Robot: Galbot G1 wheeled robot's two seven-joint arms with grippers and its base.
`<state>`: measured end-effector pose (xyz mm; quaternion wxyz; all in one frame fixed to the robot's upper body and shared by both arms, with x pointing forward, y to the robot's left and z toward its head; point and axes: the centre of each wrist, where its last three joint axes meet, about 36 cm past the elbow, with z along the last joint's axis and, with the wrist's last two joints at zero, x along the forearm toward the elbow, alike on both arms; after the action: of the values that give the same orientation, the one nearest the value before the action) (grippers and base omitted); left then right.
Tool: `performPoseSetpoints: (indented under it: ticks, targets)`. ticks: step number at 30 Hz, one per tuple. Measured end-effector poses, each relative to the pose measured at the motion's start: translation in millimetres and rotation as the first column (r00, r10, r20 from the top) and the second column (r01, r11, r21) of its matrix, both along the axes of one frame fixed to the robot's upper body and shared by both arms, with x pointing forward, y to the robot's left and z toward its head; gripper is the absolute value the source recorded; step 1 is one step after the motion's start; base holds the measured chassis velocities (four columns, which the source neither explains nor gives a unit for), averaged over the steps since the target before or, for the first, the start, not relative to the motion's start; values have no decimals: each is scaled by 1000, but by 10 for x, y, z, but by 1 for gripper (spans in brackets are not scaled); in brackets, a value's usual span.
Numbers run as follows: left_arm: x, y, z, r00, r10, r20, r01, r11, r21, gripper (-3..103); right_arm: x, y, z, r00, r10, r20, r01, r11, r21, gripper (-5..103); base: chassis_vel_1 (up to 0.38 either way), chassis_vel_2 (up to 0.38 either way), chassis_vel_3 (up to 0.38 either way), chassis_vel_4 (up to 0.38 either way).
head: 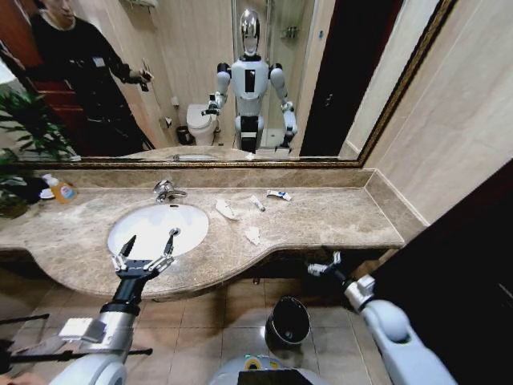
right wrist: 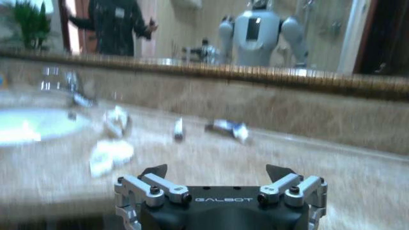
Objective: Pick up the trash from the sink and place it in the trash bin.
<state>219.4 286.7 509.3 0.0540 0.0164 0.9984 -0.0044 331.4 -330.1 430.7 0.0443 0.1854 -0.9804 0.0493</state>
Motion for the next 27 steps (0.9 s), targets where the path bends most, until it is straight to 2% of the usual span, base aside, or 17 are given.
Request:
performPoseSetpoints:
  ticks: [2,3,5,6,8,9,11,14,16,17,19,20,22,27]
  targets:
    - [0,0,0,1000,0,0,0,1000,0,100,33,327,298,1000,2,-19,-1,999,42,100,0,0,0,0]
    - [0,0,0,1000,0,0,0,1000,0,100,33,327,298,1000,2,-19,-1,999,42,100,0,0,0,0]
    - [0,0,0,1000,0,0,0,1000,0,100,43,615,407,998,7,-68,-4,999,48,100,0,0,0,0]
    - [0,0,0,1000,0,0,0,1000,0,100,43,615,407,998,7,-68,-4,999,48,100,0,0,0,0]
    - [0,0,0,1000,0,0,0,1000,0,100,77,950,409,995,18,-102,-12,999,53,100,0,0,0,0]
    - [0,0,0,1000,0,0,0,1000,0,100,77,950,409,995,18,-102,-12,999,53,100,0,0,0,0]
    - [0,0,0,1000,0,0,0,1000,0,100,221,1262,367,991,34,-130,-30,999,31,100,0,0,0,0]
    - [0,0,0,1000,0,0,0,1000,0,100,306,1390,354,989,39,-140,-37,999,18,100,0,0,0,0]
    - [0,0,0,1000,0,0,0,1000,0,100,486,1607,309,989,26,-149,-27,1000,-2,100,0,0,0,0]
    - [0,0,0,1000,0,0,0,1000,0,100,486,1607,309,989,26,-149,-27,1000,-2,100,0,0,0,0]
    - [0,0,0,1000,0,0,0,1000,0,100,608,1792,230,986,-10,-164,8,1000,-12,100,0,0,0,0]
    - [0,0,0,1000,0,0,0,1000,0,100,608,1792,230,986,-10,-164,8,1000,-12,100,0,0,0,0]
    - [0,0,0,1000,0,0,0,1000,0,100,614,1972,199,978,-39,-203,40,999,-3,100,0,0,0,0]
    - [0,0,0,1000,0,0,0,1000,0,100,544,2112,183,965,-35,-262,38,999,8,100,0,0,0,0]
